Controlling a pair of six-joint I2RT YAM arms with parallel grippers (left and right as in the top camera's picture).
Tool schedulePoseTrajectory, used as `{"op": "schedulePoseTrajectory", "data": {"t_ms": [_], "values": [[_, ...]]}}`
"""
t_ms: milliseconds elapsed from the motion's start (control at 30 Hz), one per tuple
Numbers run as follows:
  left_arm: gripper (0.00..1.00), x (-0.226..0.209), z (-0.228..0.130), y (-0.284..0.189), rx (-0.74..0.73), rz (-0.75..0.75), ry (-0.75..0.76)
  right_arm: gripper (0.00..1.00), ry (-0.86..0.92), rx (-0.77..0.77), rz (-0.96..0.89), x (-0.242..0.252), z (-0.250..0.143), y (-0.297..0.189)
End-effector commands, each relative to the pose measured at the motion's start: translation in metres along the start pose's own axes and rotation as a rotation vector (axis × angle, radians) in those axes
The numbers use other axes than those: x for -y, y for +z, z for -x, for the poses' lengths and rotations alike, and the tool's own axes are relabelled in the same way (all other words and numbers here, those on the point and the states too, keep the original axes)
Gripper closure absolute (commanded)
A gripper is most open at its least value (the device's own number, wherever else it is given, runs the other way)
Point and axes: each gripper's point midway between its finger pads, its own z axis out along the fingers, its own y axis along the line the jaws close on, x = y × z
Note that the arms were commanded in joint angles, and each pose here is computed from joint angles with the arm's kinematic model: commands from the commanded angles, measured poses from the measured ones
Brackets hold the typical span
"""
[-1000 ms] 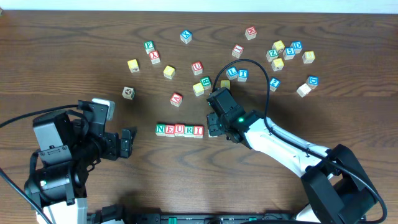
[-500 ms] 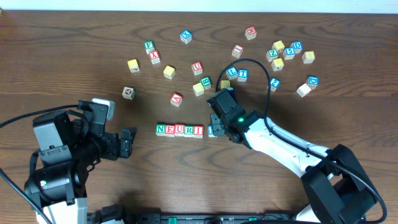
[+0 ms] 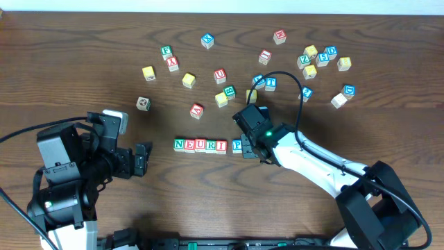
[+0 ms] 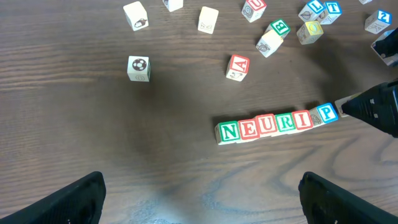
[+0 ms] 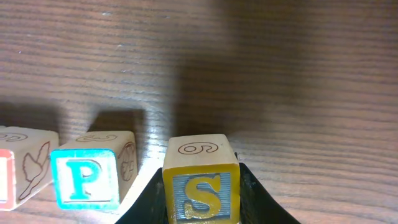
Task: Spell out NEURIPS
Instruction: 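Lower the S block to the table right of the blue P block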
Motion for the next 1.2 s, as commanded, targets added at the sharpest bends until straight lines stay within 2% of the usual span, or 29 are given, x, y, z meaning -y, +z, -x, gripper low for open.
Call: {"op": "schedulePoseTrajectory", "data": {"t_ms": [0,367,1167], "values": [[0.02,0.001,0.008,-0.005,0.024,-0.002,0.024,0.99,0.014,-0.018,0.038,-0.011,-0.002,-0.001],[0.02,0.001,0.008,-0.005,0.024,-0.002,0.024,0.99,-0.027,0.034,0.097,-0.04,0.0,-0.005],[0.03,0.001,0.008,-0.005,0.024,-0.002,0.024,0.99,-0.015,0.032,0.1,-0.041,-0.001,-0.005]]}}
